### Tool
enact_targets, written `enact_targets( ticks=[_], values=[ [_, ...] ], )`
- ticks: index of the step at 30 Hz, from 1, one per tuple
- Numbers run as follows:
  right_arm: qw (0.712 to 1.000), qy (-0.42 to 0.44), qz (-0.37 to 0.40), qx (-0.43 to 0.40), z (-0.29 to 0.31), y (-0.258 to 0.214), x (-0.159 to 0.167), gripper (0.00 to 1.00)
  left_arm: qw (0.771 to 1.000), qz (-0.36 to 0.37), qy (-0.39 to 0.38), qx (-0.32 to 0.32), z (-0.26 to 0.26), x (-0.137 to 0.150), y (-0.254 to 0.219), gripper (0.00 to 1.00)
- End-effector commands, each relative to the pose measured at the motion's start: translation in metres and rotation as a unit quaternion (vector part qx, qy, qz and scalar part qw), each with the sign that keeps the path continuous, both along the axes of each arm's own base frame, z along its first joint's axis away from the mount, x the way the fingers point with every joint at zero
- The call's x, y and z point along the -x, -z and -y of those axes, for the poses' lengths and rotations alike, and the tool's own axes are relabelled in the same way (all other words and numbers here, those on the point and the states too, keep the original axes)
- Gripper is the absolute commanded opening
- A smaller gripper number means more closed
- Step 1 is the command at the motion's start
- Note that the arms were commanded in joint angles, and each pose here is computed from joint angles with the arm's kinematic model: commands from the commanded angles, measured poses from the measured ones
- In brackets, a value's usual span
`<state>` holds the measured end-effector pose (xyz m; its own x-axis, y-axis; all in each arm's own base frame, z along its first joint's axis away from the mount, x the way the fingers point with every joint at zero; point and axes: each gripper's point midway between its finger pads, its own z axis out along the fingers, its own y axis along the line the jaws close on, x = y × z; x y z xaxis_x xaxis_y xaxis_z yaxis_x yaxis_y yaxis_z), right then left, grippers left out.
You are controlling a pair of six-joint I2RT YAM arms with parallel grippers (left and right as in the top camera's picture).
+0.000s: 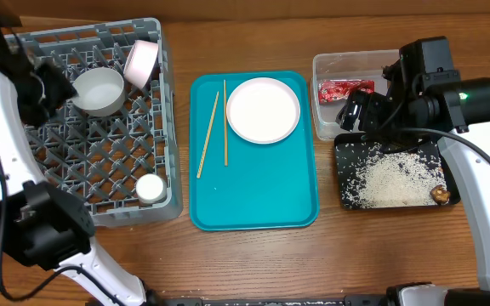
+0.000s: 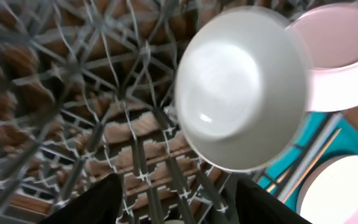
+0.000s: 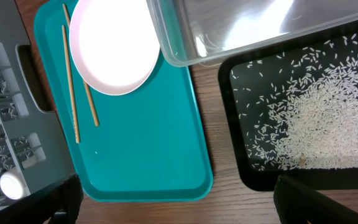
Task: Sort waste into correct bins and load items into the dishwasher
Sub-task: 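Carry the grey-green bowl into the rack and set it down, then move the left gripper back to the white plate on the tray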
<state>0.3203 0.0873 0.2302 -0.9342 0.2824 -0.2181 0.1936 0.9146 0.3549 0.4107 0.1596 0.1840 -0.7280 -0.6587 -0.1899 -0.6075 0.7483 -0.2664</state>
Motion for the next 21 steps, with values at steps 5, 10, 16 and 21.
enact_targets(
  ticks=[5, 10, 16, 21],
  values=[
    [1.000, 0.004, 0.011, 0.003, 0.002, -0.006, -0.002, 1.00, 0.999, -0.008, 0.037, 0.023, 0.016, -0.012, 0.066, 0.57],
    [1.000, 0.004, 0.011, 0.003, 0.002, -0.006, -0.002, 1.00, 0.999, -0.011, 0.030, -0.007, 0.005, -0.013, 0.069, 0.33],
    [1.000, 0.004, 0.011, 0.003, 0.002, -0.006, -0.002, 1.00, 1.000, -0.013, 0.028, -0.005, 0.006, -0.012, 0.069, 0.04],
    [1.000, 0.004, 0.011, 0.003, 0.002, -0.006, -0.002, 1.00, 0.999, -0.012, 0.035, -0.008, 0.011, -0.013, 0.061, 0.04]
  ],
)
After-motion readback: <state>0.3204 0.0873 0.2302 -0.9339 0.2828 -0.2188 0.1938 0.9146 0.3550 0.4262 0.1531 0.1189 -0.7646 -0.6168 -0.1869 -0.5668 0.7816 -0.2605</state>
